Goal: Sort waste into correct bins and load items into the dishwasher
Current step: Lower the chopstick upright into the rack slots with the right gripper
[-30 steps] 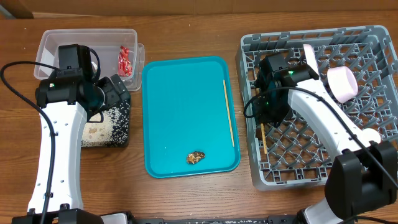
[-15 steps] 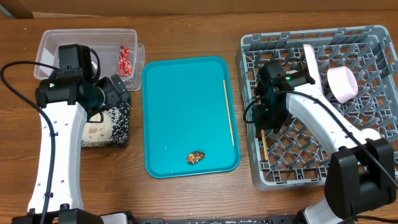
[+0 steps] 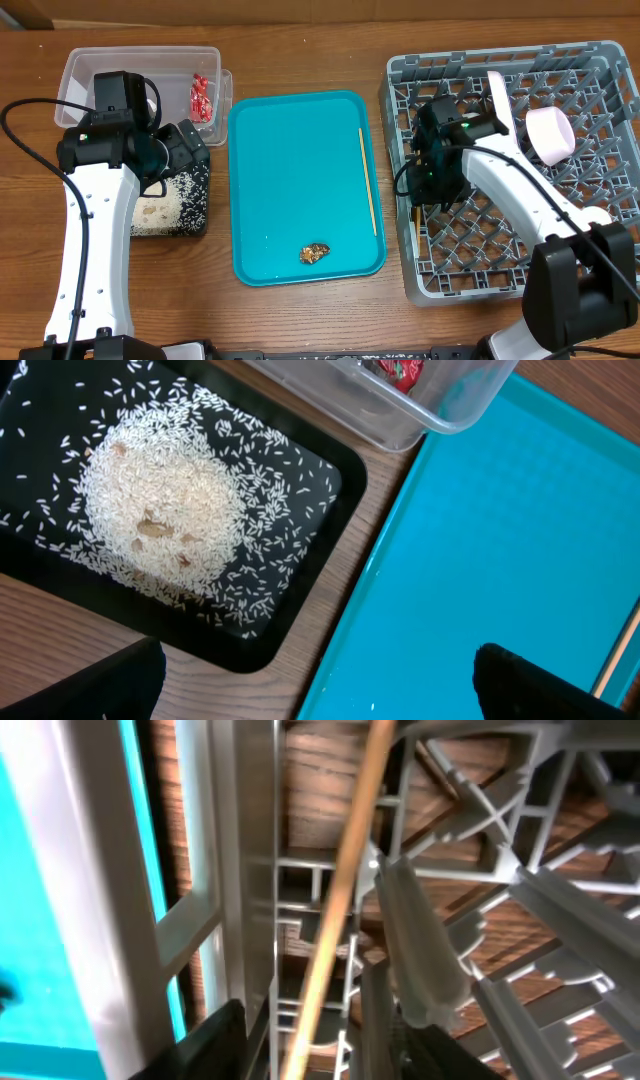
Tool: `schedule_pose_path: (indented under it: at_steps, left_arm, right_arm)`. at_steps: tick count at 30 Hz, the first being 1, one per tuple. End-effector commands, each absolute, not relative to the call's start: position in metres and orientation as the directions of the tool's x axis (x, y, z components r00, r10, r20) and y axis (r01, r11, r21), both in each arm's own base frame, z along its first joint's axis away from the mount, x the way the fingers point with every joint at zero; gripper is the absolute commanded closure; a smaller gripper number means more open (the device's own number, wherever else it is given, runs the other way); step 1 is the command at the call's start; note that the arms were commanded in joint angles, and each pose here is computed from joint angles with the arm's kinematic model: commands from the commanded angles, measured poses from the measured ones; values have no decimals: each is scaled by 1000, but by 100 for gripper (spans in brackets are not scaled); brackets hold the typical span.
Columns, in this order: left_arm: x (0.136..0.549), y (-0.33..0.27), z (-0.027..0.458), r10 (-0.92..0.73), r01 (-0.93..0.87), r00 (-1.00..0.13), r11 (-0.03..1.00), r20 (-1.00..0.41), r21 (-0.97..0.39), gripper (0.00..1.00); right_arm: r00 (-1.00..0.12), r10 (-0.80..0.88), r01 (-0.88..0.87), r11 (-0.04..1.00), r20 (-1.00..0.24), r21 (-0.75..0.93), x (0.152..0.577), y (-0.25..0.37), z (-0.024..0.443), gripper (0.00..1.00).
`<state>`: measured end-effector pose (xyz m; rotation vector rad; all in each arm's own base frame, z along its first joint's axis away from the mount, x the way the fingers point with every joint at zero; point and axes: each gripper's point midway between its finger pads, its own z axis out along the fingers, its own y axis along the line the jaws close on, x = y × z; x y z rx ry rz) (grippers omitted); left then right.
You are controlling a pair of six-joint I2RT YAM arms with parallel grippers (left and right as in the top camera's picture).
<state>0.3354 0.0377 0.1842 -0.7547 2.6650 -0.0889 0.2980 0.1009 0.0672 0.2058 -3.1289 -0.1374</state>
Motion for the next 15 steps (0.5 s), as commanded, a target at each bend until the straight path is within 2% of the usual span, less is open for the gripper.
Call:
schedule_pose_path:
  at_steps: [1,13,14,15]
  left_arm:
    - [337,41,197,-526,-503,-767,848,-367,-166,0]
    - [337,41,197,-526,-503,-767,848,-367,-166,0]
    - [337,41,197,-526,-503,-767,848,-367,-166,0]
    - [337,41,197,-526,-503,-767,848,-367,-166,0]
  right_arm:
    - [-990,-140,-139,984,8,111,296,107,65,50]
    - [-990,-140,-139,984,8,111,296,107,65,49]
    - [-990,-140,-139,984,8,111,296,107,65,49]
    - [-990,-140,-139,984,8,111,296,107,65,43]
